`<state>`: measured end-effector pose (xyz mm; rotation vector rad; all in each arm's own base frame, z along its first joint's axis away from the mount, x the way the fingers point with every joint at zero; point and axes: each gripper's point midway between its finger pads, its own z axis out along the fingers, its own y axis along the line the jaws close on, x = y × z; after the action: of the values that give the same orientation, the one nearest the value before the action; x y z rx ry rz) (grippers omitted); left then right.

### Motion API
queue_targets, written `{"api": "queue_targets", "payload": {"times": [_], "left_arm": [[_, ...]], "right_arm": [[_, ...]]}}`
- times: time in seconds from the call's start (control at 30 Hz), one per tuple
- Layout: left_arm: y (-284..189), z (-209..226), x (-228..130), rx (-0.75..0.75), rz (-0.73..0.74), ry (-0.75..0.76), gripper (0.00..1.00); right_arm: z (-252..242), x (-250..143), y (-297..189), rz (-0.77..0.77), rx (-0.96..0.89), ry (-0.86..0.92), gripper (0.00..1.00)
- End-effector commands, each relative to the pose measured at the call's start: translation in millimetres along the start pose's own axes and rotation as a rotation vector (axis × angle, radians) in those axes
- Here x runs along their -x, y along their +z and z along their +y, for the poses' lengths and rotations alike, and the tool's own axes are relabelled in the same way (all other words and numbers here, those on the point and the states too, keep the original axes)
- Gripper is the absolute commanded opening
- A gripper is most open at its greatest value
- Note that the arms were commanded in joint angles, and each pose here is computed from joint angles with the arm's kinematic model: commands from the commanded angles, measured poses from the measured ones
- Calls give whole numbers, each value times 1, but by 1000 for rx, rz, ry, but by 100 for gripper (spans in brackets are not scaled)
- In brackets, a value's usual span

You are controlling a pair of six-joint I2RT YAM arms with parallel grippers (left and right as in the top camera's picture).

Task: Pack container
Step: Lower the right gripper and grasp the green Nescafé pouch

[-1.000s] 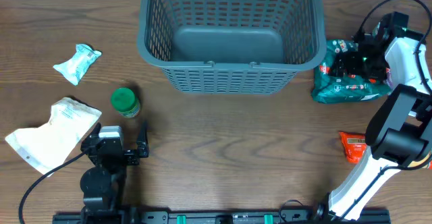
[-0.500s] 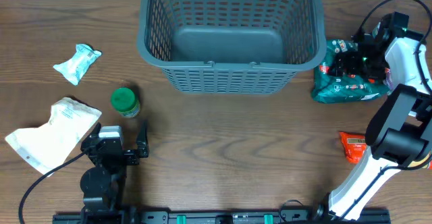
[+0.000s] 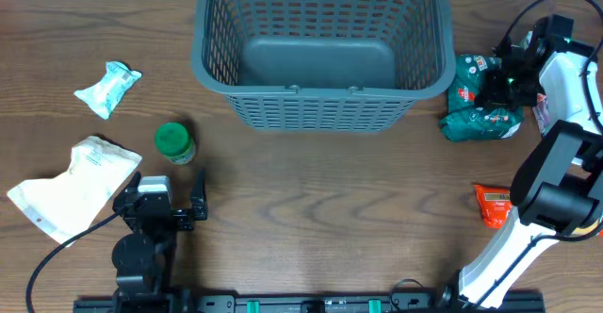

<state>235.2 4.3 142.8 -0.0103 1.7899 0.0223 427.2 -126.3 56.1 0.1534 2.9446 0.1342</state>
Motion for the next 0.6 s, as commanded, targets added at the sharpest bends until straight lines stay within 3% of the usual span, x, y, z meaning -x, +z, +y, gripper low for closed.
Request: {"api": "queue_targets", "payload": {"times": [0.0,0.27,0.57], "left_arm": [[2,2,-11,10,24,-9,99],[2,2,-11,10,24,-9,99],[2,2,-11,10,24,-9,99]], "right_arm": [[-2,-14,12,58,-7,31,2],[-6,-11,3,38,-40,77,2],[-14,11,-70,-148,-154,84,1]]}}
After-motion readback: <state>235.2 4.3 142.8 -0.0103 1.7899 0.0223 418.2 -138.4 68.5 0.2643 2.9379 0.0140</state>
